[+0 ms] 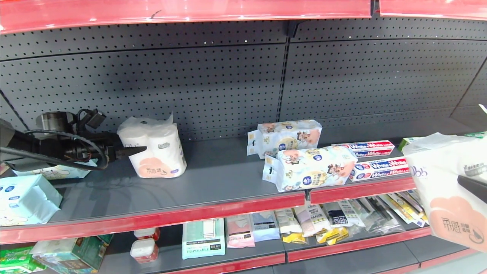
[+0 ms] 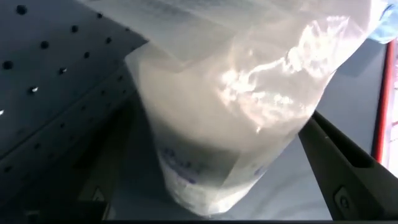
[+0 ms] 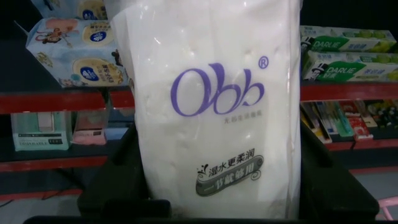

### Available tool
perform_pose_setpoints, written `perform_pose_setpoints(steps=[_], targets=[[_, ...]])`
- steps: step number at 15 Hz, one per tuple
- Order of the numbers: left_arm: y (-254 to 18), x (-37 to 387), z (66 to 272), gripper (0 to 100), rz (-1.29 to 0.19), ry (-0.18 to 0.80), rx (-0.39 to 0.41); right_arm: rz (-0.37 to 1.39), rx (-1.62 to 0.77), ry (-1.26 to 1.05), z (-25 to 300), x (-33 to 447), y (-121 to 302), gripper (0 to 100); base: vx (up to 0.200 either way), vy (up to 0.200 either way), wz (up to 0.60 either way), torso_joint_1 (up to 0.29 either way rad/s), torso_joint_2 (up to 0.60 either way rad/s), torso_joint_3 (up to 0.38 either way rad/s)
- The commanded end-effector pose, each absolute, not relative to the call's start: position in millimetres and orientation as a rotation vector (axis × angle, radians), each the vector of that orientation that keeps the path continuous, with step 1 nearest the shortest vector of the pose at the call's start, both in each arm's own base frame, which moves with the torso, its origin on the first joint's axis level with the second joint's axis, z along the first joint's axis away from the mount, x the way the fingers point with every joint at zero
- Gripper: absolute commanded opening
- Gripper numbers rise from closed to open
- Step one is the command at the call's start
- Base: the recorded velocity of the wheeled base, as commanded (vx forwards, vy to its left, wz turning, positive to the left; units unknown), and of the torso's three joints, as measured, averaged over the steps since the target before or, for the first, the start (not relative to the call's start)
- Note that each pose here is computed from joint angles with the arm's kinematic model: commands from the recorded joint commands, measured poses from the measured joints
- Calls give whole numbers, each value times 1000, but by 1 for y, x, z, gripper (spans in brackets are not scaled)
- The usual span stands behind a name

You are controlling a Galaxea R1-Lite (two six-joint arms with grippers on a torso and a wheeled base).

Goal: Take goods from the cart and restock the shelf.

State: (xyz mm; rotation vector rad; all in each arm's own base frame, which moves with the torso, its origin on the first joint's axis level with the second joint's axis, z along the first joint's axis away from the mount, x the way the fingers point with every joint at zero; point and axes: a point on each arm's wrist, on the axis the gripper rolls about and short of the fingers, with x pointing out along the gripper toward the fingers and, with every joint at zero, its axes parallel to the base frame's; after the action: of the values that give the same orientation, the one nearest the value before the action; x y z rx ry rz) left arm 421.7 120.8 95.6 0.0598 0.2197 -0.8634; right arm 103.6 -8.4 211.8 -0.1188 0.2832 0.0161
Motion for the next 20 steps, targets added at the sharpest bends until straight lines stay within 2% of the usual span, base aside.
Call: perform_pose_setpoints(steps=[1, 9, 17, 18, 20], targets=[[116, 424, 95, 100, -880, 220, 53, 17, -121, 287, 211, 104, -8, 0, 0, 0, 0, 0, 0, 0], [95, 427, 91, 100, -956, 223, 35, 17, -121, 285, 212, 104, -8, 0, 0, 0, 0, 0, 0, 0], [93, 429, 94, 100, -948, 239, 16, 17, -122, 285, 212, 104, -8, 0, 0, 0, 0, 0, 0, 0], [94, 429, 95, 0, -952, 228, 25, 18, -129, 285, 212, 104, -8, 0, 0, 0, 0, 0, 0, 0], [93, 429, 94, 0, -946, 235, 21, 18, -130, 284, 212, 104, -8, 0, 0, 0, 0, 0, 0, 0]])
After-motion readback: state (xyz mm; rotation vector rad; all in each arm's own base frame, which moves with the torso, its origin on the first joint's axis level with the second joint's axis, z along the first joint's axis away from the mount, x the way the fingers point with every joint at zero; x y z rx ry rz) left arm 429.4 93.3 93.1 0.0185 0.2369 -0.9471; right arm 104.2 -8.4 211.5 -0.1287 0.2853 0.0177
